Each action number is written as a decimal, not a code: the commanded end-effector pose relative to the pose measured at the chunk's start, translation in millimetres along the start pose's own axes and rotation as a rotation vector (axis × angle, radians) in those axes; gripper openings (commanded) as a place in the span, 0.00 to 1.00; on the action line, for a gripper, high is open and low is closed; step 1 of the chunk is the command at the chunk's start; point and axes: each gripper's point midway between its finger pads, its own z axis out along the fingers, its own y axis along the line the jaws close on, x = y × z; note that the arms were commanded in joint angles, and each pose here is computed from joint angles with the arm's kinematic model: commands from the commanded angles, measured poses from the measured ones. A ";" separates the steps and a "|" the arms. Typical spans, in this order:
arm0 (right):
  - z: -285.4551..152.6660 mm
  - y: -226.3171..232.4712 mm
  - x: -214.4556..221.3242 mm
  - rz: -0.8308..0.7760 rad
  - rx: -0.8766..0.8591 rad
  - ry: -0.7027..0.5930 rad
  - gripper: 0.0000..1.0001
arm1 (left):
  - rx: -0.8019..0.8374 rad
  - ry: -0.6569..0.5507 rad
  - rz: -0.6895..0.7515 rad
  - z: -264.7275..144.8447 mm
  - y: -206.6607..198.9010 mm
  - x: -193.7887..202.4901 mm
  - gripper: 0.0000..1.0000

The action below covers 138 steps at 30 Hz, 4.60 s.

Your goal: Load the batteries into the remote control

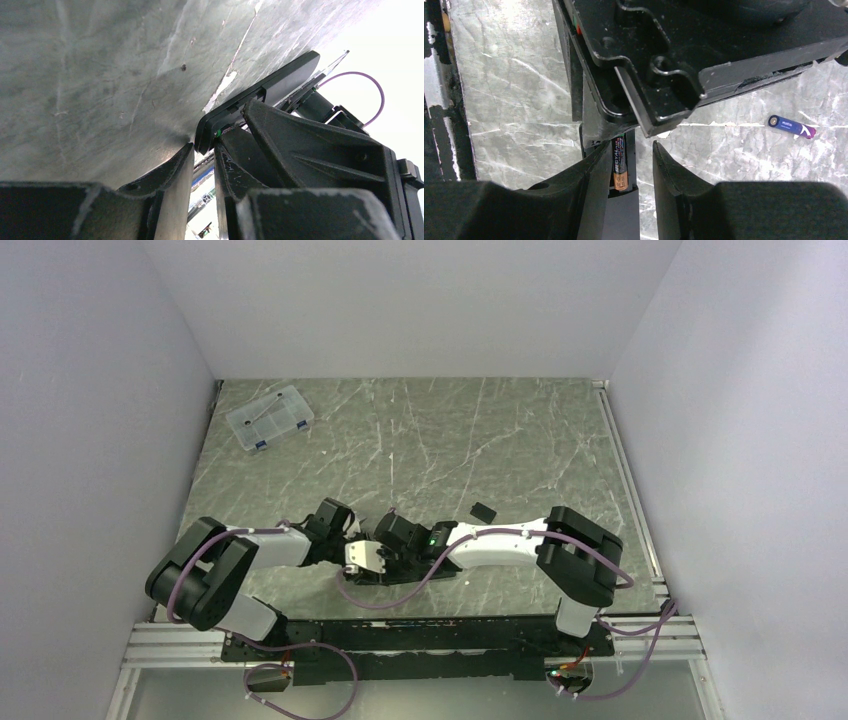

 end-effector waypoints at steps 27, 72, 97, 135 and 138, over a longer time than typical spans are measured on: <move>-55.2 -24.1 -7.1 0.190 0.182 -0.081 0.37 | -0.098 -0.104 0.115 -20.5 -11.6 -15.0 0.32; -26.3 -2.0 16.4 1.244 0.144 -0.030 0.22 | -0.059 -0.055 0.124 -3.1 -15.0 -20.7 0.31; -16.8 2.9 24.4 1.272 0.141 -0.004 0.19 | -0.047 -0.048 0.120 -1.6 -14.0 -18.5 0.26; -4.1 10.5 38.7 1.063 0.341 0.269 0.16 | -0.035 -0.020 0.148 3.1 -11.1 -14.8 0.10; -11.1 4.5 31.8 1.061 0.355 0.244 0.19 | -0.054 -0.027 0.154 0.6 -10.2 -15.6 0.11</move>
